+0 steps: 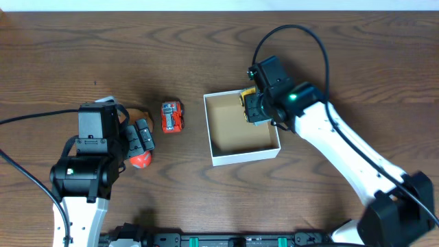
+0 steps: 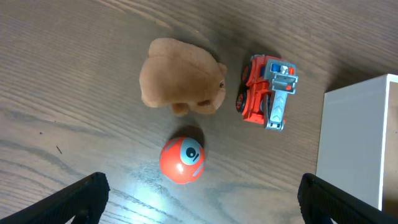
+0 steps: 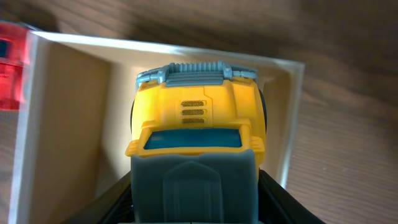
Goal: Pack container
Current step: 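Carry the dump truck into the white box and lower it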
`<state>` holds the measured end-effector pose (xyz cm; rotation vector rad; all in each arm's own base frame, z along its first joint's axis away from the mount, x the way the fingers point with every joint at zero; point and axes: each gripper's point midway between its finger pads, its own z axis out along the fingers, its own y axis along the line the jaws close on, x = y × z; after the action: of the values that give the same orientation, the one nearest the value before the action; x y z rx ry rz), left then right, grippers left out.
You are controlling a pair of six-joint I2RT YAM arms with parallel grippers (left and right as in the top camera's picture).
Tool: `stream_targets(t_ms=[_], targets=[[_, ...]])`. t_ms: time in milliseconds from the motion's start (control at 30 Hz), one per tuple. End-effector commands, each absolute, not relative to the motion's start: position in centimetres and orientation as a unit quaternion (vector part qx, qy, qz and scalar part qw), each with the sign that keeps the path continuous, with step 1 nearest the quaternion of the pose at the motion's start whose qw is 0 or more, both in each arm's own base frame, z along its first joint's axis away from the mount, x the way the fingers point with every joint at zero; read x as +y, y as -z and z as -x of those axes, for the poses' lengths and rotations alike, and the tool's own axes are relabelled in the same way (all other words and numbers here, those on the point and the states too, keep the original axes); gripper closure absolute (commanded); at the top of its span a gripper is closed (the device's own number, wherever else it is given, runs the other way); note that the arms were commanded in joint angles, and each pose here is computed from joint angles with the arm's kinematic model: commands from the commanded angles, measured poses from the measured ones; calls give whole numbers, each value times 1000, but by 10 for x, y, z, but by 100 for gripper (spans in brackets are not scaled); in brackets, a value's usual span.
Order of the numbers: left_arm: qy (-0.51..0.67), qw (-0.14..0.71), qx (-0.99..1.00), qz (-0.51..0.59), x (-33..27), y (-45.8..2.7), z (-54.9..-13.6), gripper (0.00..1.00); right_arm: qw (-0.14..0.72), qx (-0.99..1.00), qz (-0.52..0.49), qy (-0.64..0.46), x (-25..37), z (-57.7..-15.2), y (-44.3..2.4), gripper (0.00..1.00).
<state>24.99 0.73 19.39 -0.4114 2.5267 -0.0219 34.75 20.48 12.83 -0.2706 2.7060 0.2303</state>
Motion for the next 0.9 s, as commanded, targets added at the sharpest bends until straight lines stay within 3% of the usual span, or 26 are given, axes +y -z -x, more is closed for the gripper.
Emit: stream_targets(t_ms=[0,267,867], targets=[[9,294,943,157,8,-201,-252,2,194,975,79,-78,206,-353,-117,99],[9,294,943,157,8,-201,-252,2,163,985,-3,-48,195,-357,-84,99],[9,294,943,157,8,-201,-252,2,171,971,-166,-8,170,-357,-81,99]])
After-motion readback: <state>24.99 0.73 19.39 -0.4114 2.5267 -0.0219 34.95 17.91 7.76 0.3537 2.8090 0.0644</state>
